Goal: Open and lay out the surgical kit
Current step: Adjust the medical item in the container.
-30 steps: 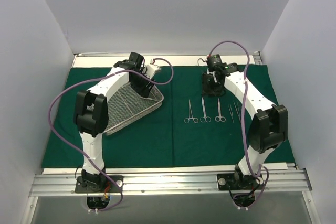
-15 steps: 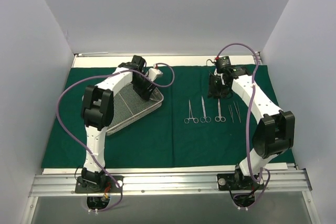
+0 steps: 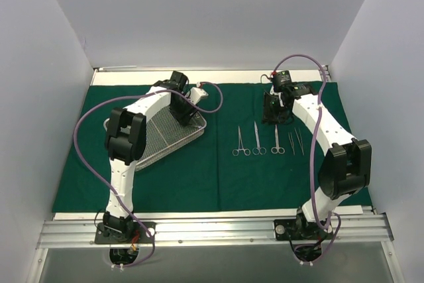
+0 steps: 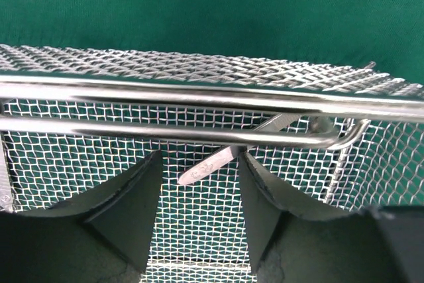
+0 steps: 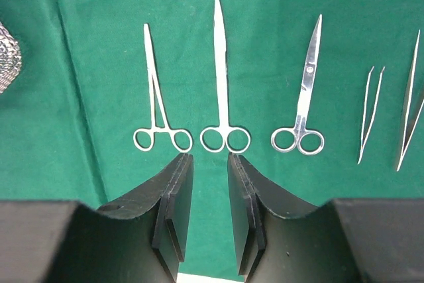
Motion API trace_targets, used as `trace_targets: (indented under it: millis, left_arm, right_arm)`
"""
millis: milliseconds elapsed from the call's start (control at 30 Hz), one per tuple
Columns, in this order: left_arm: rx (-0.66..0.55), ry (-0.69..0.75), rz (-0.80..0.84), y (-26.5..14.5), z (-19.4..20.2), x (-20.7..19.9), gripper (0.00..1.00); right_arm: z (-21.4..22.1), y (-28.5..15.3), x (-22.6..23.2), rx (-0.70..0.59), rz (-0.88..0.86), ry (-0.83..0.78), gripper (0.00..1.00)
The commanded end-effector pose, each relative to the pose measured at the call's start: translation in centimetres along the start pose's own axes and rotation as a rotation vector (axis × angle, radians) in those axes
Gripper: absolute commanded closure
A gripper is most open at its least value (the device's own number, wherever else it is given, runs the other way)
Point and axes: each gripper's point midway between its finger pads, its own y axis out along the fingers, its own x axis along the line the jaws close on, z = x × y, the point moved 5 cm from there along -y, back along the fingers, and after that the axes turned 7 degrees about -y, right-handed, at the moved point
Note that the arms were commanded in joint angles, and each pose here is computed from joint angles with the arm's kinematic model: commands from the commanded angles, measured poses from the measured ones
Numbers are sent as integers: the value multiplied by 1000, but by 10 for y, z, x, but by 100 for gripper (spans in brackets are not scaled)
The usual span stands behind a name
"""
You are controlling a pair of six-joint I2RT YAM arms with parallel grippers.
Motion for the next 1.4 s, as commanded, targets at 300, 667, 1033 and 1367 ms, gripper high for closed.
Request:
trace_targets:
  millis: [300,667,1033,1367]
  left_arm:
    - [157,2,-21,16,42,-16,59]
    - [195,10,-62,12,52,-12,98]
    - [184,-127,-198,-24,81,17,98]
    - [99,-248,-152,-46,84,18,98]
  right_arm:
    - [-11,-7,2,-32,-16,-8,73]
    - [-4,-12,2,-31,-26,-16,73]
    - [-5,-5,11,-16,-64,-22,74]
    - [-5,-2,15,-11,-70,-27,74]
